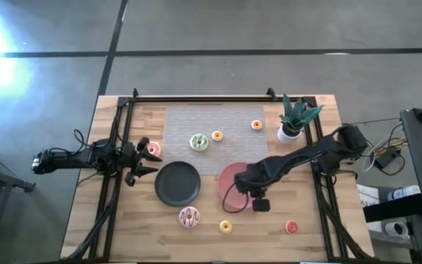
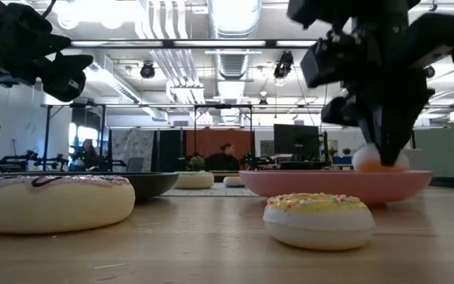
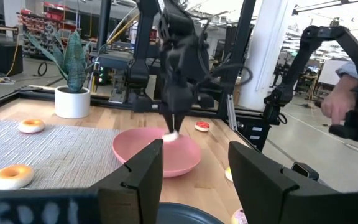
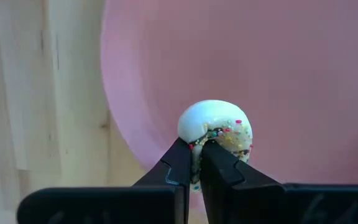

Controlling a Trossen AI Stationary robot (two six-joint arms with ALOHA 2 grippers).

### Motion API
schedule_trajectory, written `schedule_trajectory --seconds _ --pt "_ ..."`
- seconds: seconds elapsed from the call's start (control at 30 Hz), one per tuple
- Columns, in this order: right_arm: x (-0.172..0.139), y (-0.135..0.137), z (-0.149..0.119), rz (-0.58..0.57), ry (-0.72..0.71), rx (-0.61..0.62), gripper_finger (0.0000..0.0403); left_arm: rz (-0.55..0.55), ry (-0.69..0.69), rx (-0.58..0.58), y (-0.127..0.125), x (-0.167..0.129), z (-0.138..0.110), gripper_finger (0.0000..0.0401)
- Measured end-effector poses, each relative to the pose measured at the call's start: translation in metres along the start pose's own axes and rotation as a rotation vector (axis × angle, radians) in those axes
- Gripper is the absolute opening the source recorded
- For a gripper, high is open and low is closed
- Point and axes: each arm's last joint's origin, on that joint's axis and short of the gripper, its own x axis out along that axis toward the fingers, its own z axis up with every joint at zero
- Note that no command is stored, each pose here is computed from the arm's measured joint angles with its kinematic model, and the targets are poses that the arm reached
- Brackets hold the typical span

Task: Pick & Place donuts
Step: Put the small white donut on the pink plate

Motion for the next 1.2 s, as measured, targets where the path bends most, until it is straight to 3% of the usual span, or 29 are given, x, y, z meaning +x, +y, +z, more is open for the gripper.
schedule_trajectory --seconds 0.37,0.67,1.03,1.2 --pt "0.003 0.003 0.012 0.003 -0.005 -0.011 0.0013 0.0 0.0 0.0 0.0 0.0 0.0 0.0156" --pt "0.004 0.002 0.009 0.022 0.019 0.057 0.002 0.0 0.0 0.0 0.0 0.0 0.0 0.0156" --pt "0.003 0.007 0.009 0.032 0.016 0.058 0.0177 0.0 0.0 0.0 0.0 0.0 0.0 0.0156" --pt "0.003 0.012 0.007 0.095 0.041 0.026 0.0218 0.0 0.0 0.0 0.0 0.0 0.0 0.0156"
